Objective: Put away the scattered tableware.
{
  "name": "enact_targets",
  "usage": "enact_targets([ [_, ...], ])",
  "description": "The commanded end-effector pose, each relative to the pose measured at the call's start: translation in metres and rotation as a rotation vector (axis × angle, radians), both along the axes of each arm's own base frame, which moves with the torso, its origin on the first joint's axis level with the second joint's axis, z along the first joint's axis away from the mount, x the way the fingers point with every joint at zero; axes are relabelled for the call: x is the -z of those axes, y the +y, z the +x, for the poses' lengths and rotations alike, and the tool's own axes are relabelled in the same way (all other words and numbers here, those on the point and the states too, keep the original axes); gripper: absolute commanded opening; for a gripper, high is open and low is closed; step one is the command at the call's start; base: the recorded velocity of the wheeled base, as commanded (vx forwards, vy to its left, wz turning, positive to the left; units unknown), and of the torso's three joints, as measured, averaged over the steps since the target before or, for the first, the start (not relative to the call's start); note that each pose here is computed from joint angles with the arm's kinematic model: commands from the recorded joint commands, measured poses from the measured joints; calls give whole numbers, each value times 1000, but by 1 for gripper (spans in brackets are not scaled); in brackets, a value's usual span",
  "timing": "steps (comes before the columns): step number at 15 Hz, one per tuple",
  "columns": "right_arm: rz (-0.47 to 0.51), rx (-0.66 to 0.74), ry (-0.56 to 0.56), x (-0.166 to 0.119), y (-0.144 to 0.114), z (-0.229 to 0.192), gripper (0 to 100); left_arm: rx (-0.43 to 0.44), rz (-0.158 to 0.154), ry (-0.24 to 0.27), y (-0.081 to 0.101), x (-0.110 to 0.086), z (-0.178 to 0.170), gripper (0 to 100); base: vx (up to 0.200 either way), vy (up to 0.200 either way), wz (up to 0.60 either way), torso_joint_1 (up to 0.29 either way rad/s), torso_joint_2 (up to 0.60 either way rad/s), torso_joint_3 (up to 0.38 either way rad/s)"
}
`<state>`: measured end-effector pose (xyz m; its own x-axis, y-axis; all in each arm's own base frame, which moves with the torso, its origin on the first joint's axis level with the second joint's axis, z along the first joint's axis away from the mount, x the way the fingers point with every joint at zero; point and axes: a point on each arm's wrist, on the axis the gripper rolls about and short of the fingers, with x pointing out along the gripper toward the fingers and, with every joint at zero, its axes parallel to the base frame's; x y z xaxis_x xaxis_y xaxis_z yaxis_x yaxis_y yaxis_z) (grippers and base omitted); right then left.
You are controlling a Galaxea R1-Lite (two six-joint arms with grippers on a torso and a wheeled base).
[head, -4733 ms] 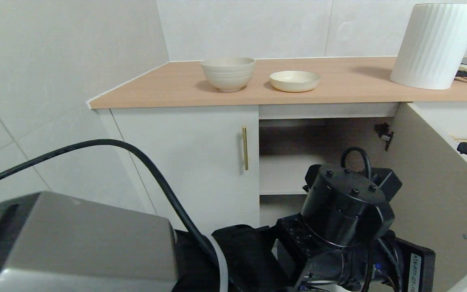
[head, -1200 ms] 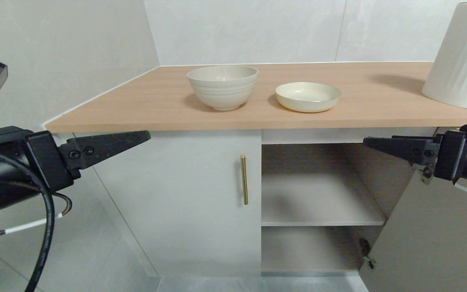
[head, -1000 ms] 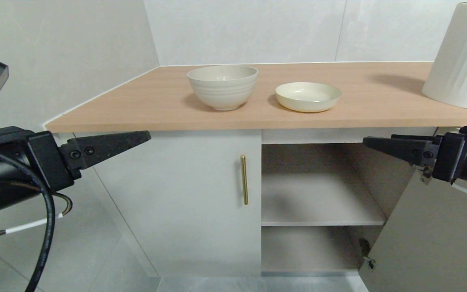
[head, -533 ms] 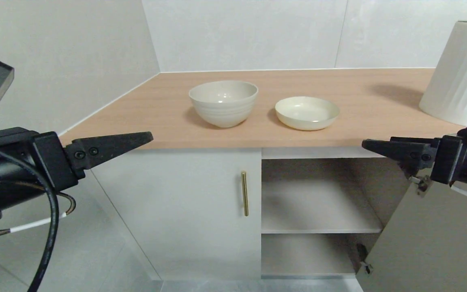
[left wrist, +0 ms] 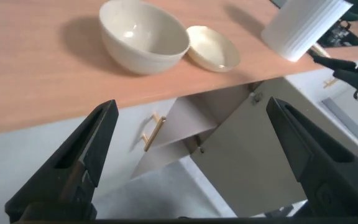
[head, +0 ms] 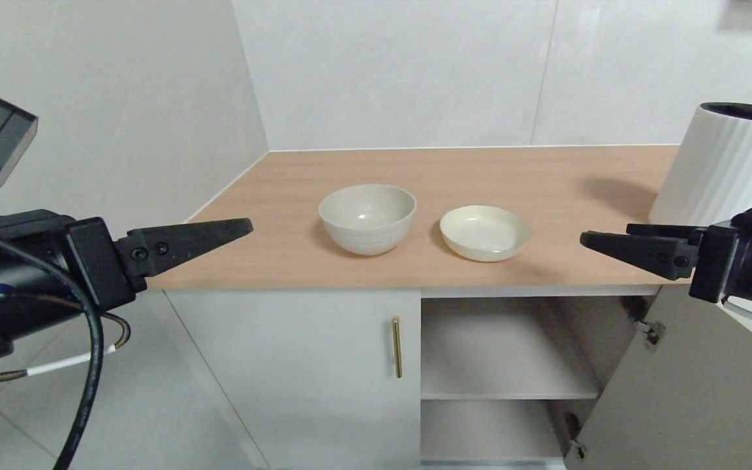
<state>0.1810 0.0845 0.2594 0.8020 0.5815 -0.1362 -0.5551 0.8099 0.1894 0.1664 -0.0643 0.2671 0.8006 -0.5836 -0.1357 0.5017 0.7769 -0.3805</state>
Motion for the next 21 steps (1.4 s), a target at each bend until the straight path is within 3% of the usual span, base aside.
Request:
enact_targets([
  [1,-1,-1,3,1,0,0,100,8,2,8,-1,2,2,100,0,0,0,188,-481,-295],
  [5,3,1,-33,3,5,11,100,68,-6,16,-8,-2,14,100,0,0,0,104,-273,-160],
  [8,-16,4,18,-12,18,45,100,43,-23,12,-21,-23,57,100,0,0,0,6,-19,-14],
  [10,-50,18,94,-26,25,61,100,10,1,73,-26,-27,74,100,0,0,0,0,0,0],
  [11,-71,92,221,-26,28,71,100,-35,34,217,-27,-13,79,100,0,0,0,0,0,0],
  [12,-53,154,279,-15,31,81,100,-60,48,284,-32,-1,94,100,0,0,0,0,0,0],
  [14,-41,254,222,-16,34,94,100,-183,77,276,-38,1,112,100,0,0,0,0,0,0],
  [16,-53,308,210,-14,36,94,100,-315,142,291,-49,16,134,100,0,0,0,0,0,0],
  [19,-60,317,211,-12,38,94,100,-322,175,301,-69,27,147,100,0,0,0,0,0,0],
  [21,-62,316,217,-11,38,93,100,-378,223,297,-90,50,164,100,0,0,0,0,0,0],
])
